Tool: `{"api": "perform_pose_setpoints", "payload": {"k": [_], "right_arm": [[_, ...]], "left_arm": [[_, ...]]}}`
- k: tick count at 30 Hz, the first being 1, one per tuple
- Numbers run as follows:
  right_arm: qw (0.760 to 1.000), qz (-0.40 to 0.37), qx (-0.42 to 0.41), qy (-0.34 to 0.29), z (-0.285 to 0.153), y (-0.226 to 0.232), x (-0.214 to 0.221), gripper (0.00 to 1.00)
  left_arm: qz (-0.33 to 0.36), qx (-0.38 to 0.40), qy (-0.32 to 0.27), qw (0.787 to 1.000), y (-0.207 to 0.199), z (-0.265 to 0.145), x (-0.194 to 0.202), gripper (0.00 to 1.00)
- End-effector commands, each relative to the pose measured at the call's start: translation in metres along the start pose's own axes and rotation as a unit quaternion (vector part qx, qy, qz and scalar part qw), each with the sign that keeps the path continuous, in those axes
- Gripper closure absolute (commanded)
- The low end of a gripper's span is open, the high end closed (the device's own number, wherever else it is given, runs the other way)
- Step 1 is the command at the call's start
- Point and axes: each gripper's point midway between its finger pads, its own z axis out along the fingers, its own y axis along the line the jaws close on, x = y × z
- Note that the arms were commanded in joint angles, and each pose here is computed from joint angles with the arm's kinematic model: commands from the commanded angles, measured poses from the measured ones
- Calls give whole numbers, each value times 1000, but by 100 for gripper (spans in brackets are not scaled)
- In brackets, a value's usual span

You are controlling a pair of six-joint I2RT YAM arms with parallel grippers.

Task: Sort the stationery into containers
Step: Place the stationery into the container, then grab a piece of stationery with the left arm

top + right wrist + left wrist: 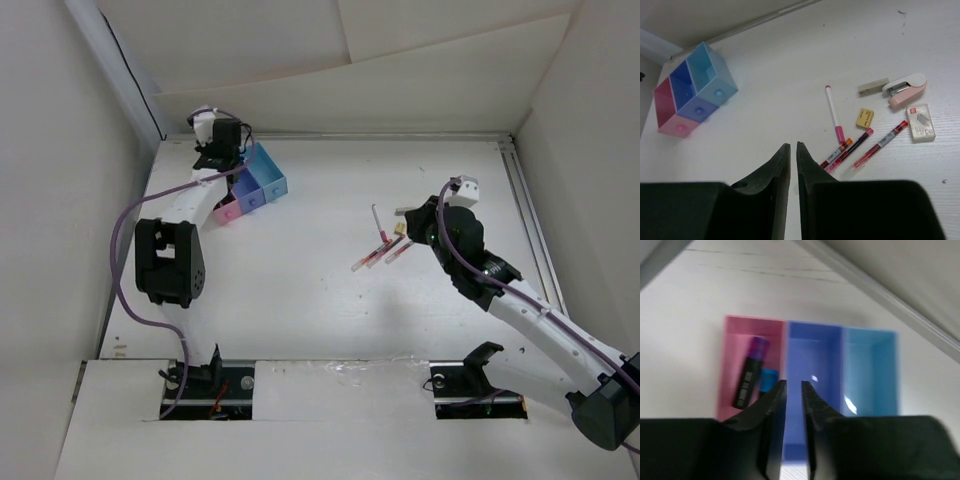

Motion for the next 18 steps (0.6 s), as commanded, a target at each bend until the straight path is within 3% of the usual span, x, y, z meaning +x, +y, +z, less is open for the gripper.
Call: {"api": "perform_pose_setpoints", "payload": {"k": [1, 4, 10, 14, 18], "right_arm": [[998, 28, 10, -60, -10, 2, -36, 87], [994, 40, 51, -85, -17, -15, -46, 93], [993, 39, 74, -84, -16, -25, -44, 95], [991, 51, 86, -85, -18, -28, -46, 96], [991, 57, 81, -93, -23, -27, -51, 84]], "left_arm": [[4, 108, -17, 994, -74, -60, -20, 88], [44, 177, 5, 983, -141, -107, 18, 93], [115, 271, 70, 953, -227, -185, 135, 95], [149, 295, 109, 937, -252, -213, 193, 84], [158, 297, 127, 933, -263, -219, 227, 72]]}}
